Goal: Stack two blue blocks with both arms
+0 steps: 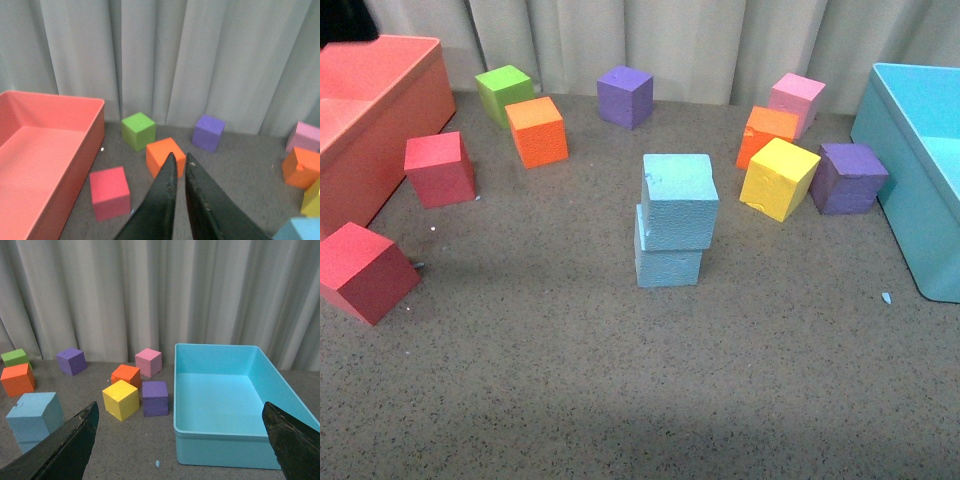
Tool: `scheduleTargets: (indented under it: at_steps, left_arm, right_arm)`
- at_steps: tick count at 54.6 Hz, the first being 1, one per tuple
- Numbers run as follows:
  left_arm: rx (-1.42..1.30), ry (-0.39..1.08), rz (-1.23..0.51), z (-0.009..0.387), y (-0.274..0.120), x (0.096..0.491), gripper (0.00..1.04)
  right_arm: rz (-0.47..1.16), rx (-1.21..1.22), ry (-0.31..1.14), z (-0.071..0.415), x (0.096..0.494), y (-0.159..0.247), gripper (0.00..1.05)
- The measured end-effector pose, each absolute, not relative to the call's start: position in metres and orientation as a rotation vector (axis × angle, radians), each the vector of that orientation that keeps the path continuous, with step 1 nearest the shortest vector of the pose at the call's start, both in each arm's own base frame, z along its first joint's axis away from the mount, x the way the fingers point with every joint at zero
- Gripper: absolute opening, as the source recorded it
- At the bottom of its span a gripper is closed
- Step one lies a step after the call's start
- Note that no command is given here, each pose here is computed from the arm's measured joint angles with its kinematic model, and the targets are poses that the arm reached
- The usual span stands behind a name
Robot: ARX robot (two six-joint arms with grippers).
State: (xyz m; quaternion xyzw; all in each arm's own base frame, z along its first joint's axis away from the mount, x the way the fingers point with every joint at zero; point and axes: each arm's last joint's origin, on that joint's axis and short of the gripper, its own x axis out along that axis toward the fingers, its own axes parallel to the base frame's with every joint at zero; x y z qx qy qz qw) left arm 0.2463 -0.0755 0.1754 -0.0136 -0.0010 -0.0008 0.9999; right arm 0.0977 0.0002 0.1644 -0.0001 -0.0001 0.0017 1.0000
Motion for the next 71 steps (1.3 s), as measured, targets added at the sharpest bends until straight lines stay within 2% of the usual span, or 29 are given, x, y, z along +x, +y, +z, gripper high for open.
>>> scheduleTargets:
  at_steps: [2, 24, 52, 71]
  left_arm:
    - [-0.024, 0.003, -0.007, 0.17, -0.069, 0.24, 0.04]
    - [-0.008, 0.016, -0.001, 0.161, -0.026, 0.184, 0.04]
    - [-0.008, 0.01, 0.001, 0.164, -0.001, 0.146, 0.04]
    - [-0.007, -0.015, 0.0, 0.171, 0.0, 0.131, 0.04]
  right_arm:
    - [0.003, 0.0, 0.0, 0.164, 0.098, 0.0, 0.95]
    - [0.003, 0.0, 0.0, 0.164, 0.098, 0.0, 0.95]
    - [0.002, 0.0, 0.0, 0.164, 0.098, 0.0, 0.95]
    - [0.002, 0.0, 0.0, 0.164, 0.098, 0.0, 0.95]
